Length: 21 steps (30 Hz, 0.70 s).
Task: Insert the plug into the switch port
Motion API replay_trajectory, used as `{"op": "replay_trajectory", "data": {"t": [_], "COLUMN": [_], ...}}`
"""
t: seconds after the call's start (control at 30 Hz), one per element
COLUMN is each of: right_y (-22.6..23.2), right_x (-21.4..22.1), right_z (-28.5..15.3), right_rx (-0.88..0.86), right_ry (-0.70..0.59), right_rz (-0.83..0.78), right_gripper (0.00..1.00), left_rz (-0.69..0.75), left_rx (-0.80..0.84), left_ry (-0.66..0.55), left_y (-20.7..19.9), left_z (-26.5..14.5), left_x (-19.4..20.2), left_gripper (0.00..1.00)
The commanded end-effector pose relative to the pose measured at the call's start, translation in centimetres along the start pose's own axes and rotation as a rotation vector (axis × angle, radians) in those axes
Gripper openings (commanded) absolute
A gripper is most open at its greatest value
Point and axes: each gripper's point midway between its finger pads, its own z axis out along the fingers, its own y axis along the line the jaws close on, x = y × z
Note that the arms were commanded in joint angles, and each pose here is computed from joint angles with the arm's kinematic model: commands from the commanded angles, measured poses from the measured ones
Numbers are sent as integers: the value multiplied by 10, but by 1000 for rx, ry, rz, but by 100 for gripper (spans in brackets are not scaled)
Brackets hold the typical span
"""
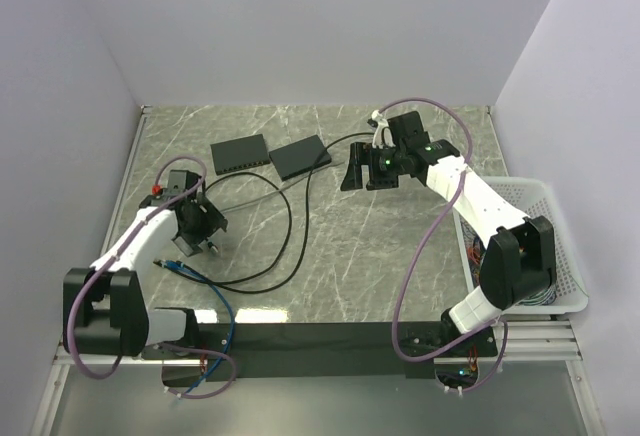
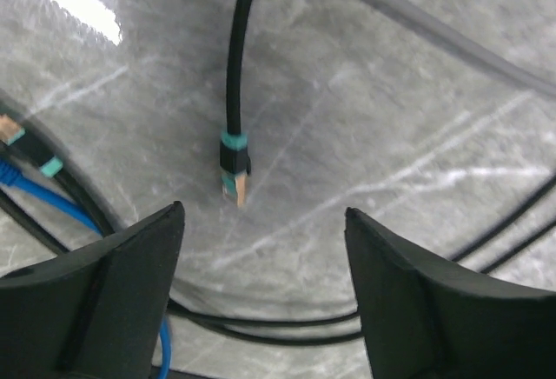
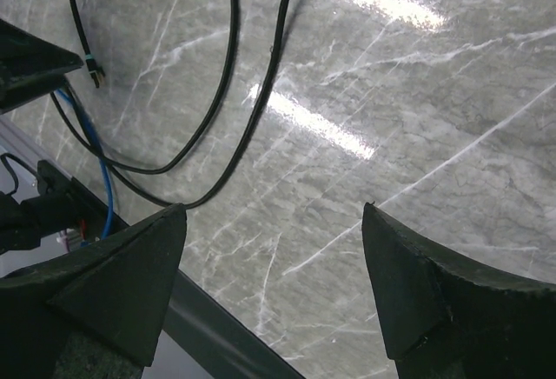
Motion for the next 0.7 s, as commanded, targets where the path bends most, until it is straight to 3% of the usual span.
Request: {"op": "replay_trajectory", "data": {"t": [0.0,0.1,0.33,0.5,0.53,0.6,0.67], "right_y": [10,9,6,3,2,2,3], "right_x": [-15,-15,-16,-16,-15,-15,-18], "right_z": [-5,-3,-3,-1,1,1,-1], "right_rx": [-25,-19,1,9,12,12,16], "right_ry": [-28,-22,-21,-12,-3,-2,-8], "right_rz": [-39,-37,-34,-28,-25,-24,-31], "right_gripper": [88,88,88,88,88,87,87], "left_rz": [-9,3,15,24,29,36,44], "left_rx": [-31,-48,-103,-123,-126,-125,-104], "left_ry": [-37,-9,19,43,50,51,43], "left_y": [1,3,12,18,18,17,9], "left_z": [14,26,42,48,50,49,46], "left_x": [-9,-5,0,5,6,4,-1], "left_gripper": [79,71,38,23,11,1,0]}}
